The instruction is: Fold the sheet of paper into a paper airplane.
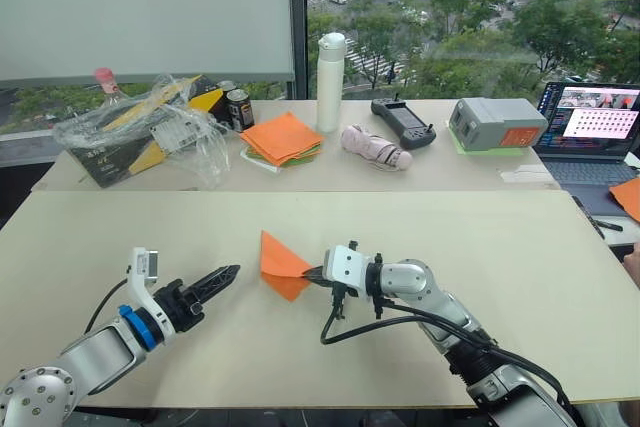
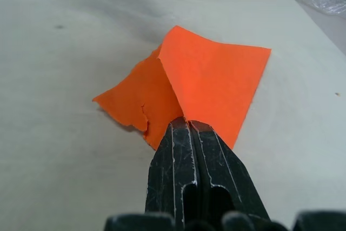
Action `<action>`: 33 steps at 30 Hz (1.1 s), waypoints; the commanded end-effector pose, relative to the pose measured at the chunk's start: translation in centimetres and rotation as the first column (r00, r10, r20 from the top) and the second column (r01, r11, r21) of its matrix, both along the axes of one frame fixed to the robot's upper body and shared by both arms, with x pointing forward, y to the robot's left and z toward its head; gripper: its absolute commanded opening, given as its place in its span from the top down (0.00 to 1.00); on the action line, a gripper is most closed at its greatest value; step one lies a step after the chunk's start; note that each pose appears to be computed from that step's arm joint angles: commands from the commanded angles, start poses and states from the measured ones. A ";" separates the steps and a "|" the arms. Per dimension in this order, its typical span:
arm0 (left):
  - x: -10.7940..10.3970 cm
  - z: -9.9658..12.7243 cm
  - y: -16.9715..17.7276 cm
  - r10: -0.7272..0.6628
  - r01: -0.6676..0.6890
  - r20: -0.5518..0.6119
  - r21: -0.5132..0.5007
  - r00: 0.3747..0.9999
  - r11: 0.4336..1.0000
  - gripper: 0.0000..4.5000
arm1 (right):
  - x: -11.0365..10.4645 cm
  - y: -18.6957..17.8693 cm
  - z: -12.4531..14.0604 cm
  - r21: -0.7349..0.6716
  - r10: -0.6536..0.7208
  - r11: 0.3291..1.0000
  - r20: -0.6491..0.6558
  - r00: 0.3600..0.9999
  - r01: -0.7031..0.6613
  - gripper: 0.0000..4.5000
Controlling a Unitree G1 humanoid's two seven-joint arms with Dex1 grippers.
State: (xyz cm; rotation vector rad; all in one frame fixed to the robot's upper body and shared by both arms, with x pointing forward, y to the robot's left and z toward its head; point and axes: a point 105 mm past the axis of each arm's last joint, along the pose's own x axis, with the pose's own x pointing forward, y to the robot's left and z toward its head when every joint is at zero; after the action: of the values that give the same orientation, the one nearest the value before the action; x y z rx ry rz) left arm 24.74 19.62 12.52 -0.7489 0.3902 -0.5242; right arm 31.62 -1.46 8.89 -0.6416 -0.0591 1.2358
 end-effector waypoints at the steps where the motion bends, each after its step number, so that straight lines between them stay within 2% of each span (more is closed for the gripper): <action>1: 0.0 1.0 -0.3 -0.011 0.012 0.037 -0.008 0.999 1.000 0.36 | 0.6 -0.5 1.8 0.042 -0.009 0.999 0.074 0.997 0.006 0.99; 8: 0.0 1.0 -0.3 -0.006 0.007 0.031 -0.010 0.999 1.000 0.36 | -0.6 -1.9 3.1 0.041 0.099 0.994 0.105 0.990 -0.104 0.99; 18: 0.2 1.1 -0.3 -0.009 0.010 0.031 -0.019 0.999 1.000 0.36 | -3.8 -3.0 2.5 -0.055 0.324 0.946 0.089 0.942 -0.320 0.99; 25: 0.4 1.3 -0.4 -0.017 0.017 0.034 -0.022 0.999 1.000 0.36 | -5.8 -2.8 2.4 -0.149 0.511 0.858 0.158 0.845 -0.491 0.99; 29: 0.5 1.4 -0.5 -0.019 0.020 0.036 -0.025 0.999 0.999 0.36 | -5.8 -2.8 2.5 -0.185 0.552 0.832 0.192 0.811 -0.522 0.99; 33: 0.4 1.4 -0.7 -0.027 0.028 0.037 -0.022 0.999 0.999 0.36 | -4.6 -2.6 2.2 -0.238 0.563 0.824 0.241 0.791 -0.514 0.99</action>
State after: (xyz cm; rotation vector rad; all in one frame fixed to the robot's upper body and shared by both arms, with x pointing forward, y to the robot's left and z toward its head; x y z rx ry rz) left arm 25.18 18.92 13.30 -0.7629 0.3792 -0.5559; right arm 26.97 -4.42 10.65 -0.9700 -0.3688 1.7003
